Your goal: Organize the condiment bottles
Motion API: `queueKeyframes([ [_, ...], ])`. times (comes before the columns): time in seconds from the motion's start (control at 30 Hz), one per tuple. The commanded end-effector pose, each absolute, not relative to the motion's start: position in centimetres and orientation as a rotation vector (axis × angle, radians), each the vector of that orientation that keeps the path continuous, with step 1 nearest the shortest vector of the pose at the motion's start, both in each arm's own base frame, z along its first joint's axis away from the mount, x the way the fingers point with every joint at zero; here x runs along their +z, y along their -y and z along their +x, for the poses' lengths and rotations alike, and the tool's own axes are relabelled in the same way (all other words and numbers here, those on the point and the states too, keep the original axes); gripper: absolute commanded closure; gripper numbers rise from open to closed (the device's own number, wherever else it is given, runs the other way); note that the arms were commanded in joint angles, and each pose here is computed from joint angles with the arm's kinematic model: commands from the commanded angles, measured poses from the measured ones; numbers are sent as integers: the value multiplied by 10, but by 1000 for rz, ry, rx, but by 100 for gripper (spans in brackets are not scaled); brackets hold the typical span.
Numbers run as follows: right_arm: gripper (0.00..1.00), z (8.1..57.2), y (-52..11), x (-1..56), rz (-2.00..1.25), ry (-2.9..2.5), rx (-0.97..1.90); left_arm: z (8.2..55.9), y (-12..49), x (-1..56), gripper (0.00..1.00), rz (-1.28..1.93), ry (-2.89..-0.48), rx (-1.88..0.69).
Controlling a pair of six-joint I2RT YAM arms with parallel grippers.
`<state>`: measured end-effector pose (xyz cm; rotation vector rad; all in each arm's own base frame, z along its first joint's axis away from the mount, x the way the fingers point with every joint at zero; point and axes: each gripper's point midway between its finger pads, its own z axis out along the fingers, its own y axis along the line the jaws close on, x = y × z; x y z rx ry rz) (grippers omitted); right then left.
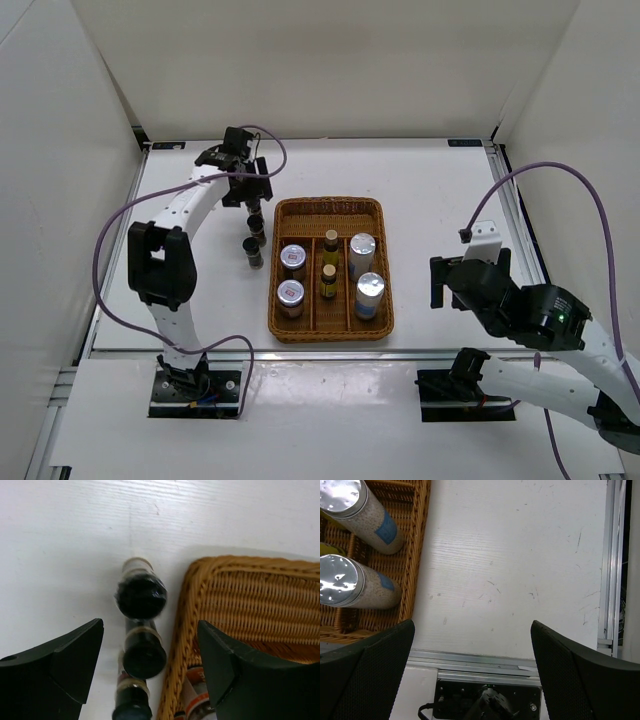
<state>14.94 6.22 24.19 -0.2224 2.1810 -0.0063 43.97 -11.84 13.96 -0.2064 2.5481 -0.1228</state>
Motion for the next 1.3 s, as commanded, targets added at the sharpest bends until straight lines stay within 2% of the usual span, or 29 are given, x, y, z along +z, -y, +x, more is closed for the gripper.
queueKeyframes([
  [0.0,0,152,-67,246,-225,-2157,21,459,112,168,15,-204,-2473,-170],
  [0.13,0,151,-65,246,-213,-2145,41,468,109,154,16,-191,-2491,-151],
  [0.4,0,149,-62,250,-198,-2129,67,478,111,130,30,-168,-2541,-160],
  [0.57,0,149,-61,251,-193,-2124,75,477,114,130,31,-160,-2545,-185],
  [0.67,0,149,-61,251,-193,-2124,75,477,116,126,41,-157,-2556,-194],
  [0.7,0,149,-62,250,-198,-2129,67,477,116,131,45,-157,-2545,-197],
  [0.73,0,149,-62,250,-198,-2129,67,476,116,135,57,-156,-2536,-200],
  [0.87,0,149,-62,250,-198,-2129,67,479,113,178,66,-195,-2432,-181],
  [1.0,0,150,-63,249,-203,-2134,59,485,118,250,69,-205,-2255,-142],
  [1.1,0,150,-63,249,-203,-2134,59,481,144,305,71,-141,-2133,-175],
  [1.2,0,150,-64,248,-207,-2139,51,476,191,336,71,-21,-2070,-283],
  [1.27,0,150,-64,248,-207,-2139,51,472,229,333,72,84,-2075,-341],
])
